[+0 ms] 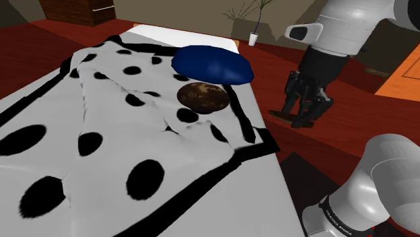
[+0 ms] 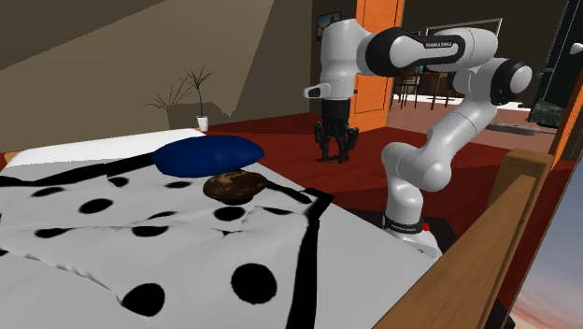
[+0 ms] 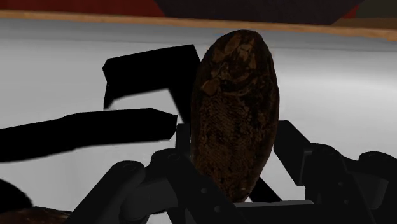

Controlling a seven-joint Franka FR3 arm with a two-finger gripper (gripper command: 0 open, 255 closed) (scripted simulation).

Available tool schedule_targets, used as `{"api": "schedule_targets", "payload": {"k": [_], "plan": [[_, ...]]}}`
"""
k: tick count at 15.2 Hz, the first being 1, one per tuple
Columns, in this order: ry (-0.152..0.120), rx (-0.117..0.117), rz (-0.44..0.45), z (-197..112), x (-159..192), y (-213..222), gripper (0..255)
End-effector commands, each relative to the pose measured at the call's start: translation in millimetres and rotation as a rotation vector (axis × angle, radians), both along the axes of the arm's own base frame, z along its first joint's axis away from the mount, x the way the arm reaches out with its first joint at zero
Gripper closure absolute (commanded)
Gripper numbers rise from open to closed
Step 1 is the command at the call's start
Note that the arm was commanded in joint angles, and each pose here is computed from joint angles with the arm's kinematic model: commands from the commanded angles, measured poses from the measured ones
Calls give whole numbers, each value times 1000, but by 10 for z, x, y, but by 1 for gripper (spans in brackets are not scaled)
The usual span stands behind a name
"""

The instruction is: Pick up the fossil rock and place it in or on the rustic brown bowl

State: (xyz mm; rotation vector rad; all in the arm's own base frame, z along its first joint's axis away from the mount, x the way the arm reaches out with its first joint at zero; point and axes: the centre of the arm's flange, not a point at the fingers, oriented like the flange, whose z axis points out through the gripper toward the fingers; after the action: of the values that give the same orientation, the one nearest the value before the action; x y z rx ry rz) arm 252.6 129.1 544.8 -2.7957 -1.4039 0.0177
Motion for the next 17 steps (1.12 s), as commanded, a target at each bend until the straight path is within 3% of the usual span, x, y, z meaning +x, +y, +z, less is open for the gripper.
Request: {"api": "schedule_targets", "payload": {"k": [1, 17], "plan": [[-1, 0, 0, -20, 282, 46, 255], [-1, 0, 0, 52, 2356, 436, 255]]}}
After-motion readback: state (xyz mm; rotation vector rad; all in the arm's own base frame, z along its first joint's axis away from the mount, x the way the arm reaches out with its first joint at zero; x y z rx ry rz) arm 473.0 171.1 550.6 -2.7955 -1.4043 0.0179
